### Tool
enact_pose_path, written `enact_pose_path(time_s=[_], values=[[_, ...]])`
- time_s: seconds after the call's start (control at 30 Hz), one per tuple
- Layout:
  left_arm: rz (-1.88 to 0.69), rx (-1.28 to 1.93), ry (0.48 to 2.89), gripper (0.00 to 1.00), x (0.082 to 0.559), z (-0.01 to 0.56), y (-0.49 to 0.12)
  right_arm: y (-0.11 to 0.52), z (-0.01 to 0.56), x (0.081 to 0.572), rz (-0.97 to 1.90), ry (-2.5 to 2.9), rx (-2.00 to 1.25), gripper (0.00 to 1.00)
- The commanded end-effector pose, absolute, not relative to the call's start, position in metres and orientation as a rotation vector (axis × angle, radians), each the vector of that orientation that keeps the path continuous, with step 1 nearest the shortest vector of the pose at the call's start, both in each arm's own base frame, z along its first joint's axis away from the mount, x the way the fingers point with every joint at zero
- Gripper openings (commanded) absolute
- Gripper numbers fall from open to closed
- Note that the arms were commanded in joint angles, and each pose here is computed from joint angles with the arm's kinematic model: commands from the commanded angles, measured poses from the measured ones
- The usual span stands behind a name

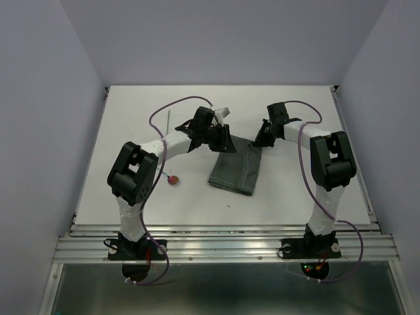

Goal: Fold the napkin into a case and place the utensils inside
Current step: Smooth out the 2/3-rectangle-folded napkin at the center of the board.

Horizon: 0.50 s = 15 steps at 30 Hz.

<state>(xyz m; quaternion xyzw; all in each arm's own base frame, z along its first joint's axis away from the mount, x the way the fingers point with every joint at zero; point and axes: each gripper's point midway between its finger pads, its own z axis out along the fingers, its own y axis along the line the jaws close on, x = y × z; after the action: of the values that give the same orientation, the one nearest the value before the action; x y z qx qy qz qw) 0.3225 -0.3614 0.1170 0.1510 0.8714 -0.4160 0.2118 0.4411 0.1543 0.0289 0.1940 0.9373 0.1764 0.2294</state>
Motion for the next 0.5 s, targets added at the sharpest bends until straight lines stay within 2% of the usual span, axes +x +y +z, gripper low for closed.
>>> enact_pose_path(time_s=[0.0, 0.27, 0.47], values=[[-1.078, 0.348, 2.437, 0.32, 0.355, 0.103, -0.352, 0.144, 0.017, 0.436, 0.396, 2.592, 0.552, 0.01], [-1.009, 0.272, 2.598, 0.28, 0.349, 0.034, -0.341, 0.145, 0.023, 0.437, 0.411, 2.583, 0.556, 0.01], [-1.02, 0.276, 2.649, 0.26, 0.322, 0.018, -0.335, 0.144, 0.027, 0.433, 0.415, 2.578, 0.55, 0.01]])
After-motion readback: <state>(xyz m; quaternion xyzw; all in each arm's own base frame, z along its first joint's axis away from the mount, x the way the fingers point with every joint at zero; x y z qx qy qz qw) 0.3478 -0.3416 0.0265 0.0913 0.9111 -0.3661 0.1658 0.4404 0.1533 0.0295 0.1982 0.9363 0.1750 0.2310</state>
